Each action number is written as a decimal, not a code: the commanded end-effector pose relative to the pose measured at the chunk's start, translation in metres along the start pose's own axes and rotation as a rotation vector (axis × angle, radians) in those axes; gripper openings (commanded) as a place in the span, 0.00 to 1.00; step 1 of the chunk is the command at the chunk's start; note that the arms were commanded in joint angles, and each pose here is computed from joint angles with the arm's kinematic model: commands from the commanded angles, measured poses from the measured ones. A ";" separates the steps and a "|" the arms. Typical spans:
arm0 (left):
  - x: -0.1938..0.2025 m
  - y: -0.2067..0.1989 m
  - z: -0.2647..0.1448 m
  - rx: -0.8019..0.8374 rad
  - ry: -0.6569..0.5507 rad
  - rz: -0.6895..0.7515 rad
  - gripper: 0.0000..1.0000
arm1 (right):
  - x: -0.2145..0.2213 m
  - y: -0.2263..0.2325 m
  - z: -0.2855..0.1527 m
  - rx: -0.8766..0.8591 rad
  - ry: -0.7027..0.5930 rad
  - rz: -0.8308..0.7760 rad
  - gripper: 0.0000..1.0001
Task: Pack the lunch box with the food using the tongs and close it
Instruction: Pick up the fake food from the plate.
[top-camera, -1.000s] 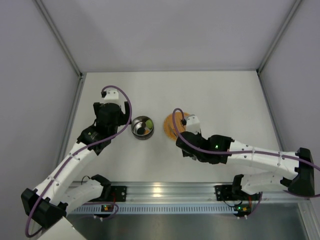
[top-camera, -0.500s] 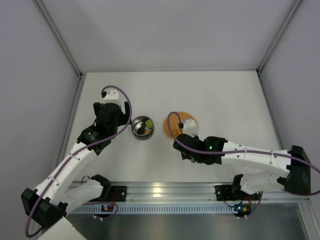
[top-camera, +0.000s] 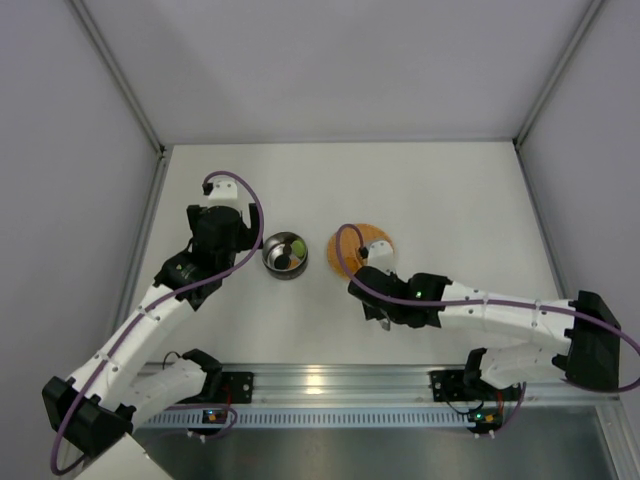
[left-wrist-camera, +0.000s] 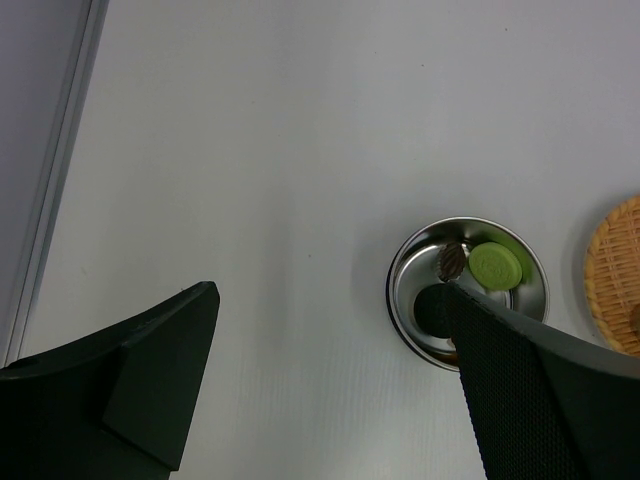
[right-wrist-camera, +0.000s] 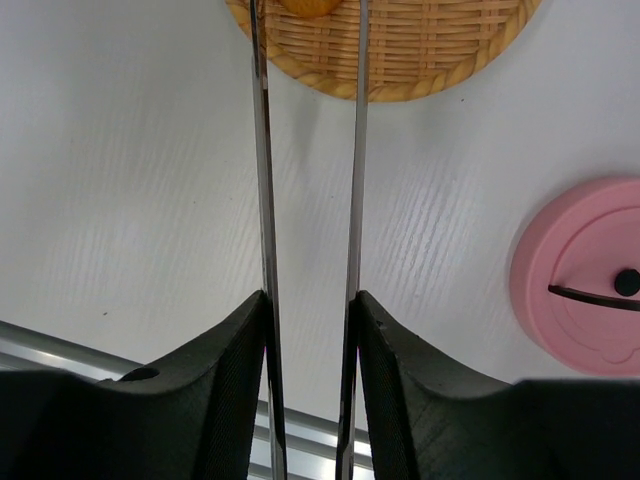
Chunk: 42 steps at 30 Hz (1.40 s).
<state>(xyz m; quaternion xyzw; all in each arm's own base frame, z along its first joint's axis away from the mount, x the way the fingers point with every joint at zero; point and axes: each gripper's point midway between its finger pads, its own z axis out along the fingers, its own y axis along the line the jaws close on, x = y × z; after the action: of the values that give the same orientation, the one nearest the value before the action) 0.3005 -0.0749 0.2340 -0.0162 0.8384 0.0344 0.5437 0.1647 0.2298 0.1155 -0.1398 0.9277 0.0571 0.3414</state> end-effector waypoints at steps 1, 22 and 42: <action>-0.019 -0.002 -0.005 0.015 -0.043 -0.018 0.99 | -0.016 0.008 0.000 -0.065 -0.048 0.063 0.38; -0.018 -0.003 -0.005 0.016 -0.041 -0.017 0.99 | -0.031 -0.001 -0.012 -0.067 -0.073 0.086 0.29; -0.018 -0.002 -0.005 0.014 -0.041 -0.017 0.99 | -0.096 0.008 -0.039 -0.089 -0.176 0.095 0.29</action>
<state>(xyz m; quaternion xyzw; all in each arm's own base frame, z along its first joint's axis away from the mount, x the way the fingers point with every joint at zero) 0.3004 -0.0751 0.2337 -0.0157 0.8388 0.0341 0.5432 0.1953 0.2464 0.1840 -0.1138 0.9071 0.1228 0.3861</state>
